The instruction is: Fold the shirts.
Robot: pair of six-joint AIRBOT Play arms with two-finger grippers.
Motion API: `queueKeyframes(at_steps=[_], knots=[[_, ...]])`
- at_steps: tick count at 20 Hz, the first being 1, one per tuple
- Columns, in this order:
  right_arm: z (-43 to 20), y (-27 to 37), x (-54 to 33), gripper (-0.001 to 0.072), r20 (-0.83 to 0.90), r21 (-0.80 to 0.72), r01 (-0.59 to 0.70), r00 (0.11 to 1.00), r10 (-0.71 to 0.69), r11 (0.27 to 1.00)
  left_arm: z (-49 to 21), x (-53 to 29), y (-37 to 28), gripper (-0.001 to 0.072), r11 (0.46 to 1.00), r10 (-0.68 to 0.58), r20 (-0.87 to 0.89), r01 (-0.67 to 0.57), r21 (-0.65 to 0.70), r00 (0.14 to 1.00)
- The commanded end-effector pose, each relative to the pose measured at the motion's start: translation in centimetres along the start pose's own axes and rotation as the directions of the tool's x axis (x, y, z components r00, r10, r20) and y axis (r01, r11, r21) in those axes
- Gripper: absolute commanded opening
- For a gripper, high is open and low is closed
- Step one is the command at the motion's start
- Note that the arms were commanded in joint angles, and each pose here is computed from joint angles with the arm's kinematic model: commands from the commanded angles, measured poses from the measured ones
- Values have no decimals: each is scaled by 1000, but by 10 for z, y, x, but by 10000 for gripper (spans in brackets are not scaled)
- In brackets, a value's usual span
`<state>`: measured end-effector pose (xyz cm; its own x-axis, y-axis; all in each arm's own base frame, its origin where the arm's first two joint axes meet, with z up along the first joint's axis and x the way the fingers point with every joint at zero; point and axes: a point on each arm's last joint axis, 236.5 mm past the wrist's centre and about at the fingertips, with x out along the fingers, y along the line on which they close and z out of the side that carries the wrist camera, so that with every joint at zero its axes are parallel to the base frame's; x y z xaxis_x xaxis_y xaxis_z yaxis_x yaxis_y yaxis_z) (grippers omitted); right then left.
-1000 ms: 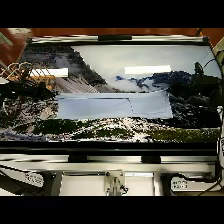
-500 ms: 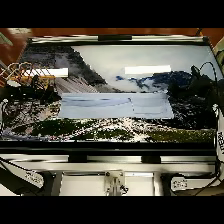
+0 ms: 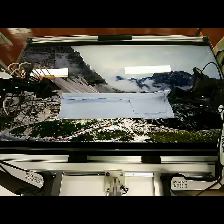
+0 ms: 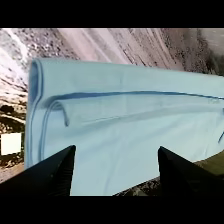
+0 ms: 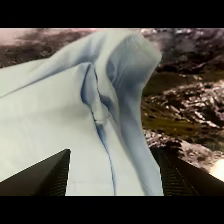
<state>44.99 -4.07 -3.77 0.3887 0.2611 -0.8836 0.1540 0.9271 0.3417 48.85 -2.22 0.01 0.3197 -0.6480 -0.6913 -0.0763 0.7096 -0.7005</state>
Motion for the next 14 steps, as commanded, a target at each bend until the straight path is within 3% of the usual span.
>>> queueKeyframes(at_steps=[1, 7, 14], knots=[[-17, 12, 16, 648, -78, 4, -54, 995, 54, 999, 1, -17, -20, 598, 999, -8, 14, 7, 45, 1000], [-14, -1, 32, 648, -66, 35, 6, 998, -4, 999, -2, -25, -30, 597, 998, -14, 15, 13, 64, 1000], [-40, 2, 61, 648, -176, 107, -40, 983, 59, 993, 4, -34, -63, 596, 988, -120, 54, 114, 106, 991]])
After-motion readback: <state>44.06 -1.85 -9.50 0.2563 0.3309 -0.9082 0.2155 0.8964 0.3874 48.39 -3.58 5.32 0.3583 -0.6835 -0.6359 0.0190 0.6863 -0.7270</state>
